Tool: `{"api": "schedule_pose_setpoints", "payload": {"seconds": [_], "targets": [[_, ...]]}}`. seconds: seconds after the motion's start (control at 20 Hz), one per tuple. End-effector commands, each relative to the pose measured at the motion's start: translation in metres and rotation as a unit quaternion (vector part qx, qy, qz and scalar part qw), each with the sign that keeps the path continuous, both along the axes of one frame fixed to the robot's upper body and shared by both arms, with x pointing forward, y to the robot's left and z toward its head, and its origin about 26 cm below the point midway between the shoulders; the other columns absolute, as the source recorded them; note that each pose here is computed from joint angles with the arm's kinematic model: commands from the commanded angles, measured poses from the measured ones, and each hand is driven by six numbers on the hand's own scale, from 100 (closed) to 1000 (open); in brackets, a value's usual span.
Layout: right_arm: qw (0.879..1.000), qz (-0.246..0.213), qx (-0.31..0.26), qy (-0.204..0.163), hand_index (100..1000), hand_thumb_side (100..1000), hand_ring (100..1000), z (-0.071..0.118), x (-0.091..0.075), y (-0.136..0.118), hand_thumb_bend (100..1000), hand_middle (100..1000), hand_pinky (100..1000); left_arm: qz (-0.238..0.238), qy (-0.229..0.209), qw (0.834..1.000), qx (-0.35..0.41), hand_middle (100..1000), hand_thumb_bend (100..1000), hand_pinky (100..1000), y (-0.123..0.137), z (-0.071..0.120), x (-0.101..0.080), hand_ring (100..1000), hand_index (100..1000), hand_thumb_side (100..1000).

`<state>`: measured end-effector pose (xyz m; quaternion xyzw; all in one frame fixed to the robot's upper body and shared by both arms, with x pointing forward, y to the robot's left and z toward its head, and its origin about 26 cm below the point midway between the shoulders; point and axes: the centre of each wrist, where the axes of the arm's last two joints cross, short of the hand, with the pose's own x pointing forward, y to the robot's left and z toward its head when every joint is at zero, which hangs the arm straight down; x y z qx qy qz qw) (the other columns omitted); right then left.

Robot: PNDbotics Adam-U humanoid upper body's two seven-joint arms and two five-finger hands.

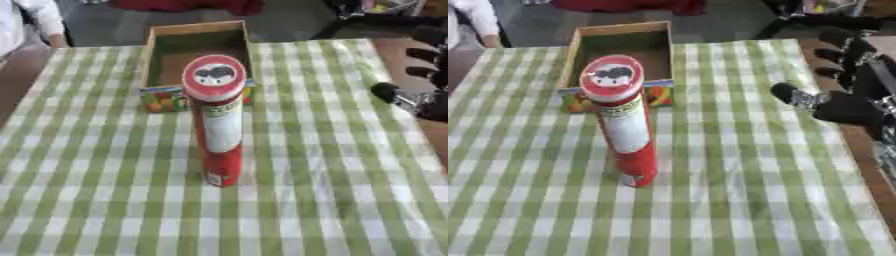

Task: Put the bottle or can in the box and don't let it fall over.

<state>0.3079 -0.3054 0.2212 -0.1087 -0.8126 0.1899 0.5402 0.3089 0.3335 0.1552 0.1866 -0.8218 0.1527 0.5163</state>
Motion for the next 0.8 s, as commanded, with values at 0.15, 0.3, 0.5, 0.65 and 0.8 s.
{"api": "schedule_pose_setpoints", "payload": {"seconds": [0.15, 0.3, 0.5, 0.65, 0.8], "targets": [[0.998, 0.057, -0.031, -0.004, 942, 206, 942, 0.018, -0.007, 0.012, 652, 959, 886, -0.005, -0.008, 1.0, 0.008, 780, 738, 857, 0.0, 0.009, 0.0, 877, 802, 677], [0.996, 0.087, -0.036, 0.008, 942, 209, 941, 0.019, -0.008, 0.02, 651, 959, 885, -0.006, -0.006, 1.0, 0.007, 779, 737, 857, 0.0, 0.009, 0.0, 877, 800, 676], [0.991, 0.123, -0.038, 0.024, 943, 215, 942, 0.019, -0.007, 0.031, 649, 960, 885, -0.009, -0.005, 1.0, 0.007, 780, 740, 856, -0.001, 0.009, 0.0, 877, 799, 676], [0.987, 0.148, -0.04, 0.041, 945, 220, 945, 0.017, -0.005, 0.04, 650, 963, 886, -0.011, -0.004, 1.0, 0.008, 779, 739, 856, -0.002, 0.009, 0.0, 877, 798, 676], [0.984, 0.165, -0.038, 0.061, 947, 223, 946, 0.012, -0.002, 0.048, 653, 964, 886, -0.013, -0.003, 1.0, 0.008, 779, 738, 856, -0.003, 0.009, 0.001, 878, 797, 676]]}}
